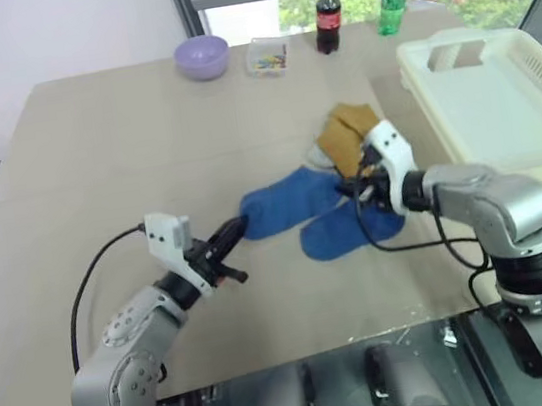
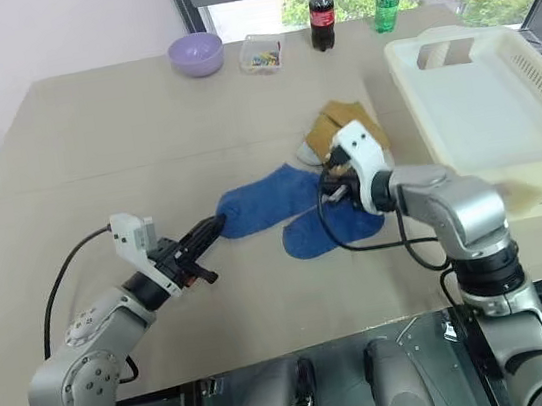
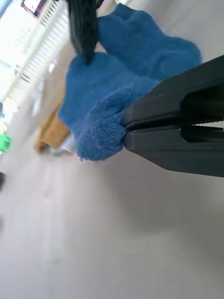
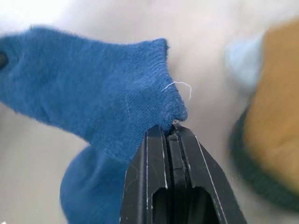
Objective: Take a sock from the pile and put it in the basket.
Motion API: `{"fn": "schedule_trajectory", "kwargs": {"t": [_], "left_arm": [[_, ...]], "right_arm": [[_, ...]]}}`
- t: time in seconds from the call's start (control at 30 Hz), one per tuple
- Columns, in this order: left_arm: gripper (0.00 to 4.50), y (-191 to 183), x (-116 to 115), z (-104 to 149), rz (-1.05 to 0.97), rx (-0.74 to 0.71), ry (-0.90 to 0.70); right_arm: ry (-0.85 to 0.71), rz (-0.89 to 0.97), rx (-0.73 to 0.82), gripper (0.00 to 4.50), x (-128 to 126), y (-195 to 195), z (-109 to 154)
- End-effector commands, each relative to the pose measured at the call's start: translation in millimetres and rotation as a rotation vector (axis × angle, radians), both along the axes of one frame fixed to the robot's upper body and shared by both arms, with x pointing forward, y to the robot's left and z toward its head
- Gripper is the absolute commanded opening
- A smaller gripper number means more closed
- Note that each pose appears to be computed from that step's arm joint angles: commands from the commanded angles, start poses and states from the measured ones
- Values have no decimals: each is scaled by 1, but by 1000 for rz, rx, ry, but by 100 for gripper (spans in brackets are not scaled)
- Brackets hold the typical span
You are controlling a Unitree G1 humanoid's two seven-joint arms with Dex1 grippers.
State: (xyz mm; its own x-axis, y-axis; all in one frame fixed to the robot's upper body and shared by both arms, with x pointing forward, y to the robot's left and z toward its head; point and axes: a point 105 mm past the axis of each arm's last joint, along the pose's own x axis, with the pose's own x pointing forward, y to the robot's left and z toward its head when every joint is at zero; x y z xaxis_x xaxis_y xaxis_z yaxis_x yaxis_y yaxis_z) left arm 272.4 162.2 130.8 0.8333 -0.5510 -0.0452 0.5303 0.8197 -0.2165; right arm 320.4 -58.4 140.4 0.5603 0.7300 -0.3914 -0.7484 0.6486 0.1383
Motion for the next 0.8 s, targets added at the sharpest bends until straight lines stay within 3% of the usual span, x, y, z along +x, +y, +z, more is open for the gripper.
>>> {"fn": "schedule_trajectory", "kwargs": {"t": [0.03, 0.23, 0.37, 0.7, 0.8], "left_arm": [[3, 5, 0, 7, 31, 25, -38], [3, 18, -4, 4, 63, 48, -35], [3, 17, -4, 11, 52, 20, -61], [3, 25, -3, 24, 41, -20, -102], [3, 27, -2, 21, 44, 0, -95]], "right_arm": [[77, 13, 81, 0, -10, 20, -5], [143, -29, 125, 0, -15, 29, -14], [193, -78, 224, 0, -7, 30, 2], [380, 101, 450, 0, -41, 70, 19], [385, 71, 412, 0, -40, 71, 13]]}}
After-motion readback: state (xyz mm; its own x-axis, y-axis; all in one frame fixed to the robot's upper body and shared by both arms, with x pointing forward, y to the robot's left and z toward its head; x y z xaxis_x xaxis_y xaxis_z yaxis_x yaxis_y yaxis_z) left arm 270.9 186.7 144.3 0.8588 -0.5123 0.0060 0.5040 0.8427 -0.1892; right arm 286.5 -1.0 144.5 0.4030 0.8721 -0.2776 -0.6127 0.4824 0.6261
